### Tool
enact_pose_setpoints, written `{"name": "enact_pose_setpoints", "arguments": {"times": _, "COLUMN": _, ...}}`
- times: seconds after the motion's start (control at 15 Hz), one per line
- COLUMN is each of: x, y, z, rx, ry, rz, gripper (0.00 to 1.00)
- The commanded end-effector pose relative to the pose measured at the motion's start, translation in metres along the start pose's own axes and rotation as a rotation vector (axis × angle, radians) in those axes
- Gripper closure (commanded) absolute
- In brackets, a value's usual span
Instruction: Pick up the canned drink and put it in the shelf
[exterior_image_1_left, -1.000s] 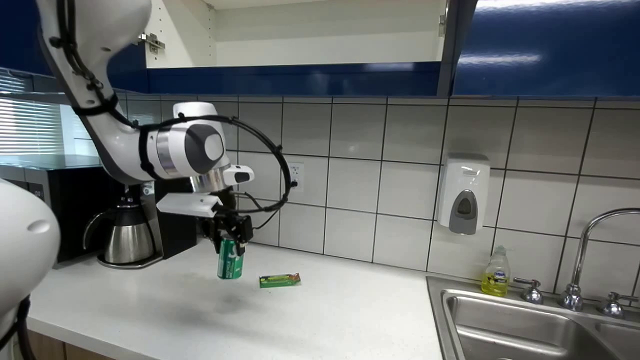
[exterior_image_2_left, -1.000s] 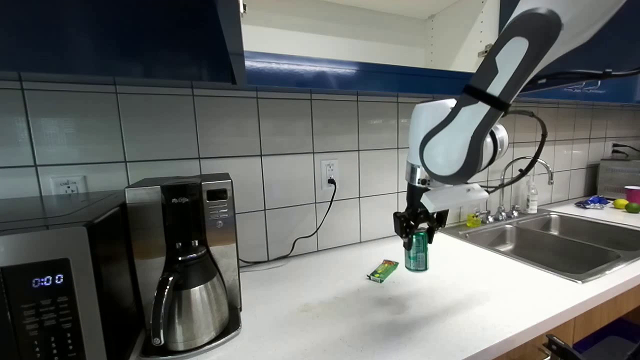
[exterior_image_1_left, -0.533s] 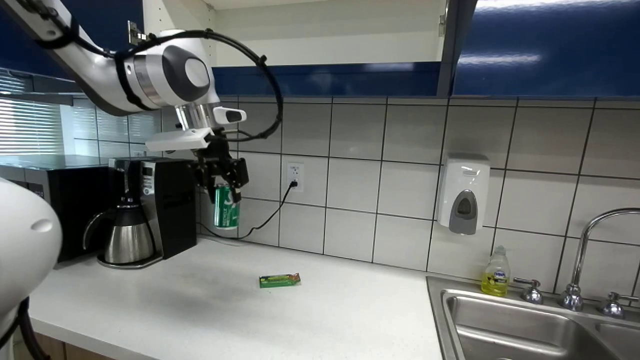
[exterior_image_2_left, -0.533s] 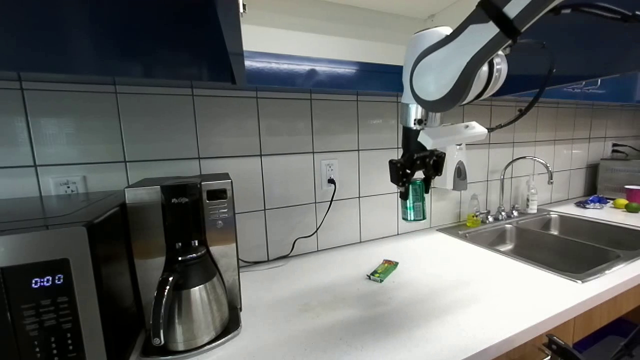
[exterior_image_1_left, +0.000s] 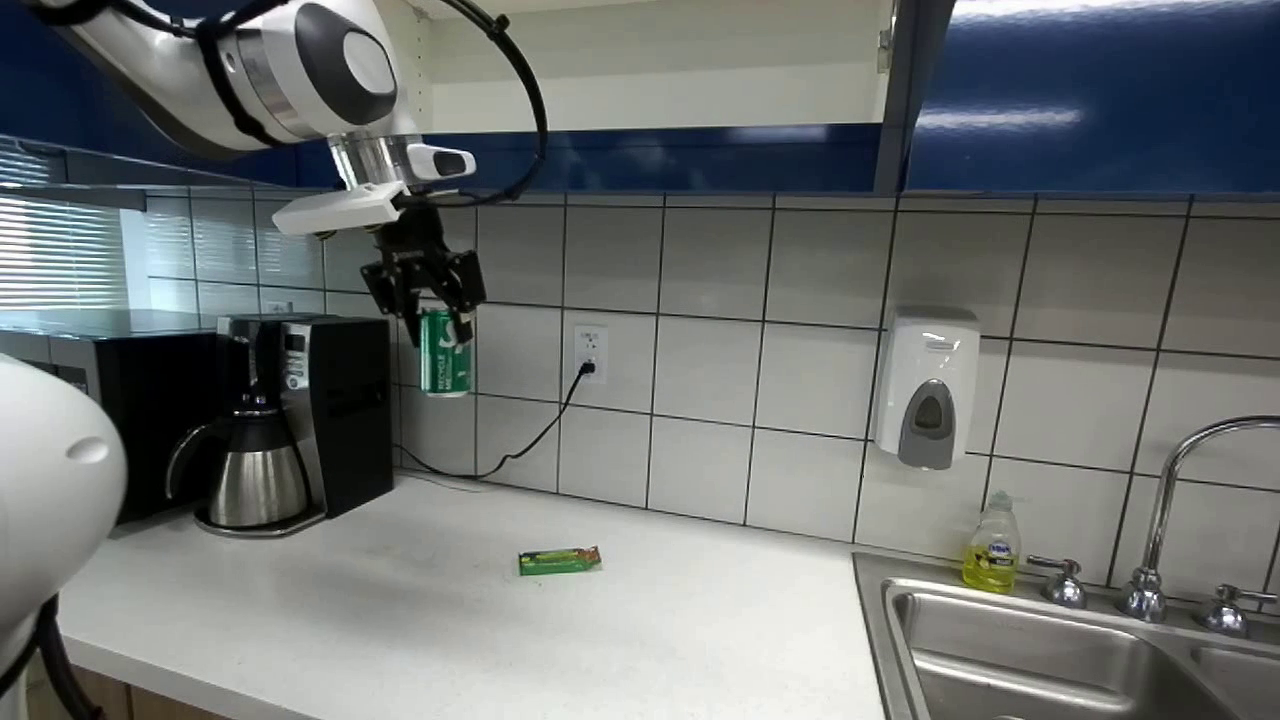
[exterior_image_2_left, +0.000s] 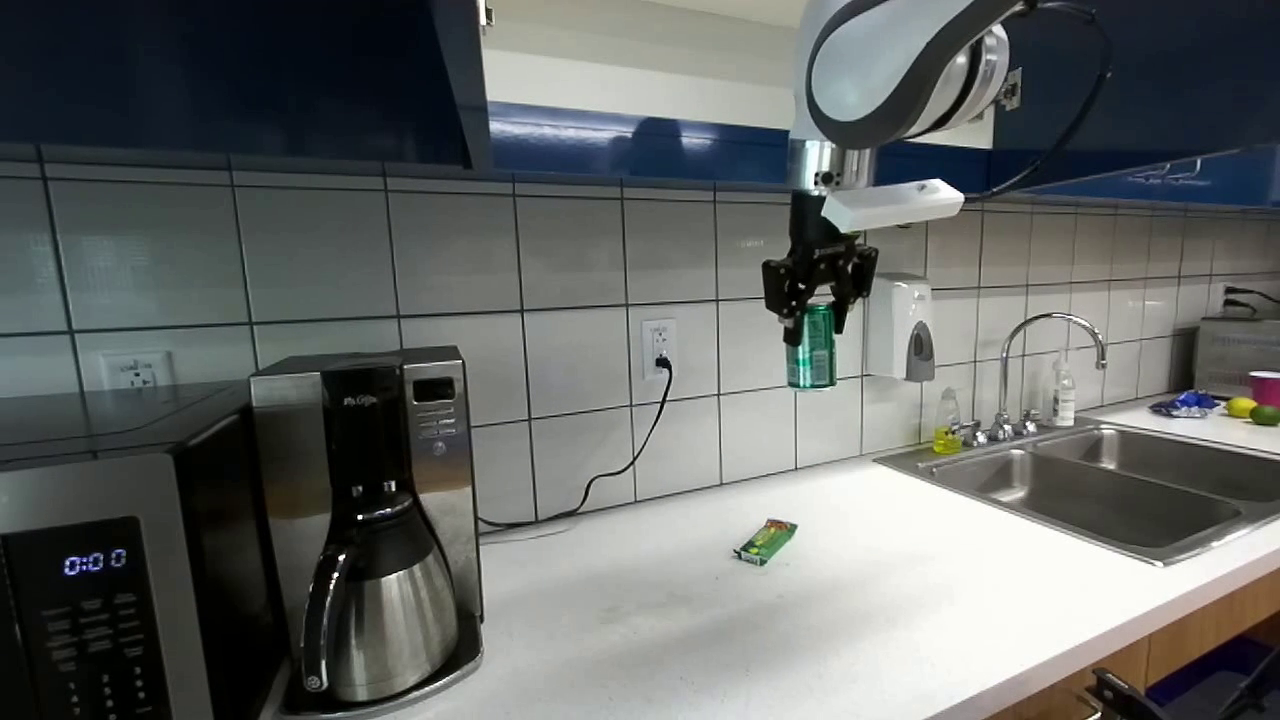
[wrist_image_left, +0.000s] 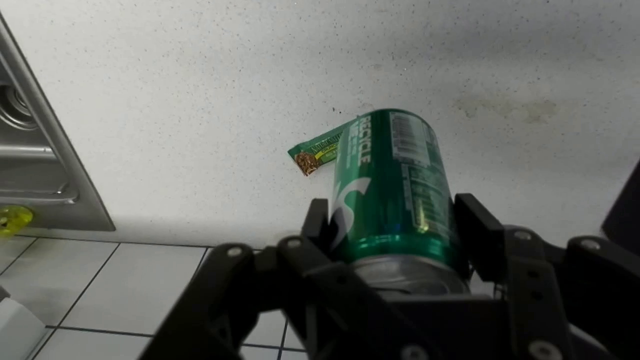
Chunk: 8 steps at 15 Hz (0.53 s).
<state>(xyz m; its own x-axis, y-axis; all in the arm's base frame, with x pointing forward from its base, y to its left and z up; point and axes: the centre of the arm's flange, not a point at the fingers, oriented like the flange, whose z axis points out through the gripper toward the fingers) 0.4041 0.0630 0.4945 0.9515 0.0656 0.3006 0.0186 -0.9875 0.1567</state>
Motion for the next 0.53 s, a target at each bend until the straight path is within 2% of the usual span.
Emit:
{"name": "enact_pose_setpoints", "arguments": {"times": 0.0, "x": 0.018, "y": -0.008, "z": -0.043, "rx": 0.004, "ry": 0.025, "rz": -0.021, "gripper": 0.6}}
{"name": "enact_pose_setpoints", "arguments": {"times": 0.47, "x": 0.034, "y": -0.022, "z": -0.093, "rx": 0.002, "ry": 0.058, "rz": -0.032, "gripper": 0.6}}
